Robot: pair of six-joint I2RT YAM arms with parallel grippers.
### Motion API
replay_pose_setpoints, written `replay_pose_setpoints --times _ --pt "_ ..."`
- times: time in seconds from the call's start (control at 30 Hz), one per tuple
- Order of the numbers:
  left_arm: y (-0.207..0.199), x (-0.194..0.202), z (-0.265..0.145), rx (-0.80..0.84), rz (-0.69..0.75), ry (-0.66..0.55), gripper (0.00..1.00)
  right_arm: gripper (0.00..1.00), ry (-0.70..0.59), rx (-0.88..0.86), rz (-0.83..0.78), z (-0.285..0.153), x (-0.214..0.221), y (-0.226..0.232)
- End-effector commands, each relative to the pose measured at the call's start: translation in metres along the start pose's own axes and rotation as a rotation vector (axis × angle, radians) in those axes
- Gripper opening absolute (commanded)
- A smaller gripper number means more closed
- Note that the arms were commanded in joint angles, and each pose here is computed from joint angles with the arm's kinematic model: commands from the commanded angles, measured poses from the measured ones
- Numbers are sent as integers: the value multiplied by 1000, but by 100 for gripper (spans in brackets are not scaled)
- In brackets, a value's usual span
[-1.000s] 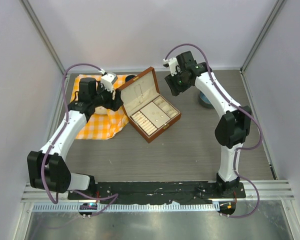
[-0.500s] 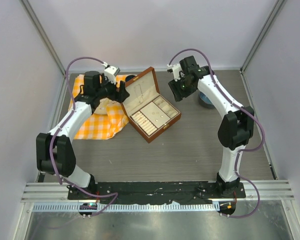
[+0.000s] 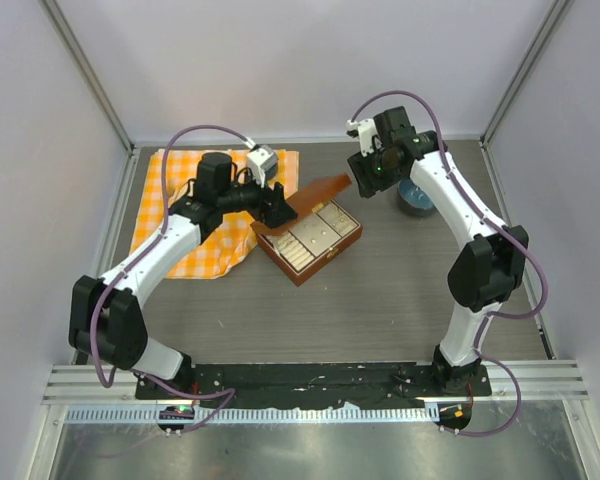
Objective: Organize the mixed jewelry
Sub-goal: Close the jewelry box at the center of the board, then move the jewelry box to the center of the board.
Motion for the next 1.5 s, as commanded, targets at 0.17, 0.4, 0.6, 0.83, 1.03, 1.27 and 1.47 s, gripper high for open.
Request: replay_pose_setpoints --times 0.17,0.4,0.6,0.83,1.03,1.27,1.47 --pt "-32 -7 -12 81 -5 0 80 58 -125 60 61 -37 -16 -24" --pt "18 11 13 -152 86 111 80 58 -124 63 79 -38 -11 -28" --pt "57 13 51 -215 109 157 81 58 -116 58 86 -36 -6 -28" --pt "87 28 113 -123 57 204 81 58 -105 63 107 -35 3 -32" --pt "87 38 145 17 5 246 81 58 -96 94 123 -41 16 -45" --pt "50 72 150 256 -25 323 81 58 -88 128 140 -45 27 -62" --pt "2 95 160 466 -2 444 81 58 -57 115 153 -36 40 -62"
Point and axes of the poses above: each gripper's point midway between its finger pads, its own z axis out along the fingers, its own y axis along the line the jaws close on, x = y × z, the point moved 6 cm from there along -z, back along the fingers, and after that the axes turned 14 degrees about z, right-handed, at the moved point
